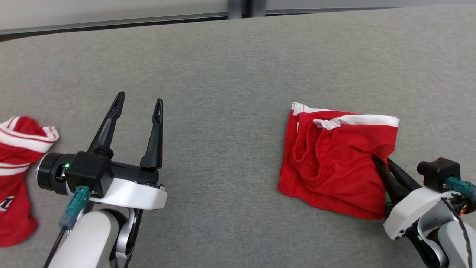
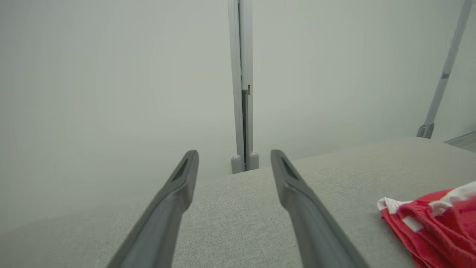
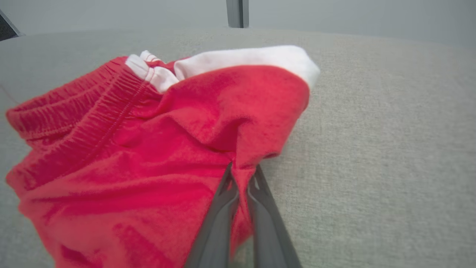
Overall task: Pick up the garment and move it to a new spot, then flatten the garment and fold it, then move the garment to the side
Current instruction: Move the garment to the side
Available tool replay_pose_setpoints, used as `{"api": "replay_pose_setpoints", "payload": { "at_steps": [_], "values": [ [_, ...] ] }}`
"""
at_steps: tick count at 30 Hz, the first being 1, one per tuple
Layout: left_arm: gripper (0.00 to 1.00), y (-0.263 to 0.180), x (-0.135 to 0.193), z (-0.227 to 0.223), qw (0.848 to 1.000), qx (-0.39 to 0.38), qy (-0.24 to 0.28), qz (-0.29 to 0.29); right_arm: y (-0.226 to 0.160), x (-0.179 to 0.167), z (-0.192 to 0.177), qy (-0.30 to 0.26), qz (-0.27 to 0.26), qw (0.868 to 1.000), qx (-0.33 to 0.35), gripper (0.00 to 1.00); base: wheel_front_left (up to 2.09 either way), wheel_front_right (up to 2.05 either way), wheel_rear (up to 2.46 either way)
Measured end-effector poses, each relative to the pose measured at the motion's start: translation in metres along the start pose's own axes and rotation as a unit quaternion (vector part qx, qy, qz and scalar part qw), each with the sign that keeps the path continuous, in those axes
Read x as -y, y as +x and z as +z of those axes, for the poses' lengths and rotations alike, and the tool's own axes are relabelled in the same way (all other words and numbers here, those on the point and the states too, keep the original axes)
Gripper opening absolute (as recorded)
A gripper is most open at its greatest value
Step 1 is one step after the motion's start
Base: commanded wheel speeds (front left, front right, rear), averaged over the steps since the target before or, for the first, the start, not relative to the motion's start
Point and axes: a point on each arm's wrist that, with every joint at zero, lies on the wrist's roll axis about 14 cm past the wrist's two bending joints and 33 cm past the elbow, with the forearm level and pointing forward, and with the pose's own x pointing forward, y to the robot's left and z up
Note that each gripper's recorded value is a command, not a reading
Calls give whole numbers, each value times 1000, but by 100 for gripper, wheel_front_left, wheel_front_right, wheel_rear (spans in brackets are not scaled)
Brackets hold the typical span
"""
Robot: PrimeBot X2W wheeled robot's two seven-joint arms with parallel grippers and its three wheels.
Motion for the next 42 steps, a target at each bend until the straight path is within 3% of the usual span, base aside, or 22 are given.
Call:
{"api": "replay_pose_setpoints", "payload": {
  "at_steps": [9, 14, 18, 25, 31, 33, 34, 35, 42],
  "values": [
    [100, 40, 97, 1, 988, 8, -22, -150, -59, 73, -7, -1, -110, 994, 1, 0, 0, 0, 0],
    [100, 55, 127, -8, 980, 7, -37, -196, -73, 119, -10, -42, -156, 986, -26, 0, 0, 0, 0],
    [100, 65, 139, -20, 975, 3, -42, -218, -80, 171, 7, -101, -201, 974, -39, 0, 0, 0, 0],
    [100, 80, 138, -45, 973, -6, -50, -227, -68, 237, 32, -156, -250, 954, -61, 0, 0, 0, 0],
    [100, 87, 124, -66, 975, -16, -49, -214, -47, 277, 34, -165, -281, 942, -81, 0, 0, 0, 0],
    [100, 88, 119, -73, 976, -21, -48, -210, -44, 287, 21, -144, -297, 938, -103, 50, 0, 0, 0],
    [100, 88, 117, -77, 977, -24, -47, -207, -40, 291, 17, -135, -303, 937, -109, 90, 0, 0, 0],
    [100, 88, 115, -81, 977, -29, -45, -205, -36, 292, 17, -127, -306, 938, -98, 100, 0, 0, 0],
    [100, 87, 112, -82, 978, -30, -40, -200, -44, 295, 9, -80, -336, 936, -67, 100, 0, 0, 0]
  ]
}}
